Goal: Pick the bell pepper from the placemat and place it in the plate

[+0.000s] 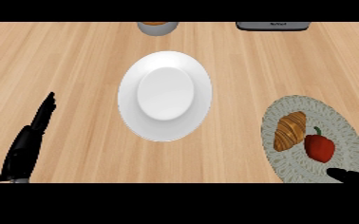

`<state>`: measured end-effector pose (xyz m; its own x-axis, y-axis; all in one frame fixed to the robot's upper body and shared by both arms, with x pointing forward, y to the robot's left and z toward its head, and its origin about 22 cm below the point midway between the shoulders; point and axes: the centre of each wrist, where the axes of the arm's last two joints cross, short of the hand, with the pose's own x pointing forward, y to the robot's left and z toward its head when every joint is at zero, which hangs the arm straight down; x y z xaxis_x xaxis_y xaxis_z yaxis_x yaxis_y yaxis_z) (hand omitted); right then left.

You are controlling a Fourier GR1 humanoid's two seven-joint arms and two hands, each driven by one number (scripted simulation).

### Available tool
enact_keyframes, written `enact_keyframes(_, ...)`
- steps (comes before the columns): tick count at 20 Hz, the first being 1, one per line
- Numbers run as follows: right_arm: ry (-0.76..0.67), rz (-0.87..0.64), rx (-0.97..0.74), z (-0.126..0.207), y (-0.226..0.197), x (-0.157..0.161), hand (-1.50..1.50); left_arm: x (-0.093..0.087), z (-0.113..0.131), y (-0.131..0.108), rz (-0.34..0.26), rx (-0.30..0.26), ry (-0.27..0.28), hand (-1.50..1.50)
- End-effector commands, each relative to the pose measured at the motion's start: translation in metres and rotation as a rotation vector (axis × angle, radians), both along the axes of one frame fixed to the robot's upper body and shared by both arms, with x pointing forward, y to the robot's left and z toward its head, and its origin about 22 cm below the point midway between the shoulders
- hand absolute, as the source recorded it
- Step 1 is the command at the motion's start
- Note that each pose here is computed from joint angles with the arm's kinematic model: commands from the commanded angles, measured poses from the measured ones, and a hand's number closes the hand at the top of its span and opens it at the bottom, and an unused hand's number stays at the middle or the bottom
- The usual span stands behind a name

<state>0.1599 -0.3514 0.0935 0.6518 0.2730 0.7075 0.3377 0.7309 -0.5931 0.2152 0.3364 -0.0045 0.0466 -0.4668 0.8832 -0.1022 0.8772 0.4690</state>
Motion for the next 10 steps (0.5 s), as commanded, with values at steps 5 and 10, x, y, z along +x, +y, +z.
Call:
enact_keyframes(5,0.066,0.065,0.031,-0.048,-0.011,0.018,-1.5,-0.008,0.012,-0.016,0.015,-0.006,-0.006,0.0)
enact_keyframes(10,0.078,0.125,0.065,-0.053,-0.019,0.018,-1.5,-0.014,-0.013,0.026,0.004,0.009,-0.022,0.0)
